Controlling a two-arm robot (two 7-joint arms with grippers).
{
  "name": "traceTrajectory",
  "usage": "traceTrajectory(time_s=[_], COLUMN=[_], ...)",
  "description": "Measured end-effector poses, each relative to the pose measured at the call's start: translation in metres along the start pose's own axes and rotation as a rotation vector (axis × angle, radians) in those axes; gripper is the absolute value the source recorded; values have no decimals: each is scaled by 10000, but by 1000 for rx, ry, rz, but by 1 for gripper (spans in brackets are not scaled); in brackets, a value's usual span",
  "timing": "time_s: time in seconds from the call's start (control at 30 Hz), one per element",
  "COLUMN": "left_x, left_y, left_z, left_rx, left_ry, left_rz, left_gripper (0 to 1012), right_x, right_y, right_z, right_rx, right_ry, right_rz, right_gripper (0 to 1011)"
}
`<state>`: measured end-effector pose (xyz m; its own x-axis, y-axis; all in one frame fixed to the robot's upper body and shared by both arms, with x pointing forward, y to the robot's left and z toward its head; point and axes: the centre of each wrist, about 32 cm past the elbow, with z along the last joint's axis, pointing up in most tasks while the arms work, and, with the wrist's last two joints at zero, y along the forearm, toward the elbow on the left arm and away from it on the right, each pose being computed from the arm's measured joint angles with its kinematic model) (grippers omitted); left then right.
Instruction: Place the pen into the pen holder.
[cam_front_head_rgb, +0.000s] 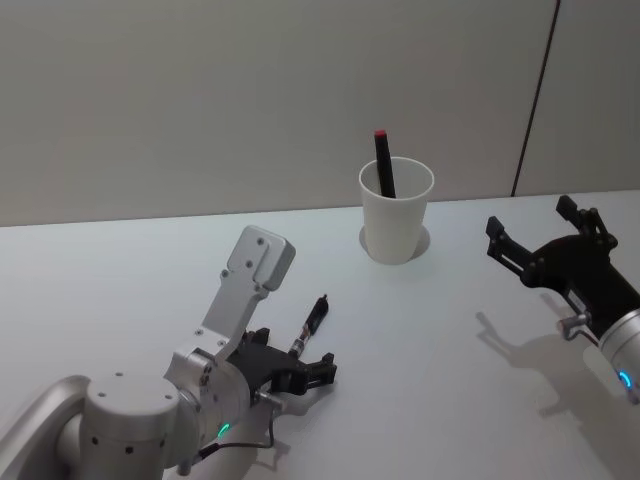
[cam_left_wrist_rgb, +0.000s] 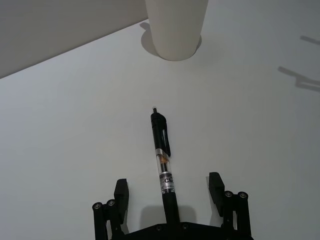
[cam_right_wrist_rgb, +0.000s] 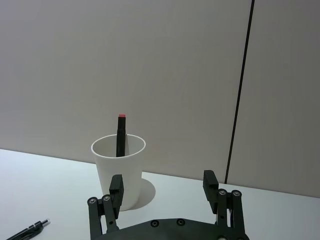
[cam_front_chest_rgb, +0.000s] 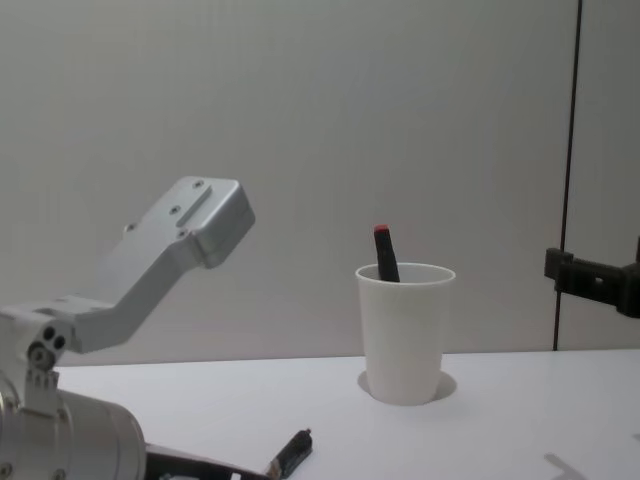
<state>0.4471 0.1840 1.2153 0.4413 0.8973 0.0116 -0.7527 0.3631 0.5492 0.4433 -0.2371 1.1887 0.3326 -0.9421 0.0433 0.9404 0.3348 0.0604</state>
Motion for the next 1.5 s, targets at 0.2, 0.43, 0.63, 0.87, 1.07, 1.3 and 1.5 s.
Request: traceTrajectory(time_s=[0.2, 0.43, 0.63, 0.87, 1.07, 1.3, 1.5], left_x=[8, 16, 20, 24, 23, 22, 21], left_y=[-6, -11, -13, -13, -15, -16, -17], left_z=[3, 7, 8, 9, 8, 7, 7], left_rx=[4, 7, 8, 10, 11, 13, 13], left_ry=[12, 23, 27, 30, 32, 33, 34], left_rz=[-4, -6, -6, -7, -9, -11, -12], left_gripper=[1001, 988, 847, 686, 538, 451, 417], right_x=[0, 0, 0, 0, 0, 0, 0], right_y=[0, 0, 0, 0, 0, 0, 0], right_z=[0, 0, 0, 0, 0, 0, 0], right_rx=[0, 0, 0, 0, 0, 0, 0], right_ry=[0, 0, 0, 0, 0, 0, 0], right_rz=[0, 0, 0, 0, 0, 0, 0], right_gripper=[1001, 1001, 1002, 1002, 1001, 1002, 1001])
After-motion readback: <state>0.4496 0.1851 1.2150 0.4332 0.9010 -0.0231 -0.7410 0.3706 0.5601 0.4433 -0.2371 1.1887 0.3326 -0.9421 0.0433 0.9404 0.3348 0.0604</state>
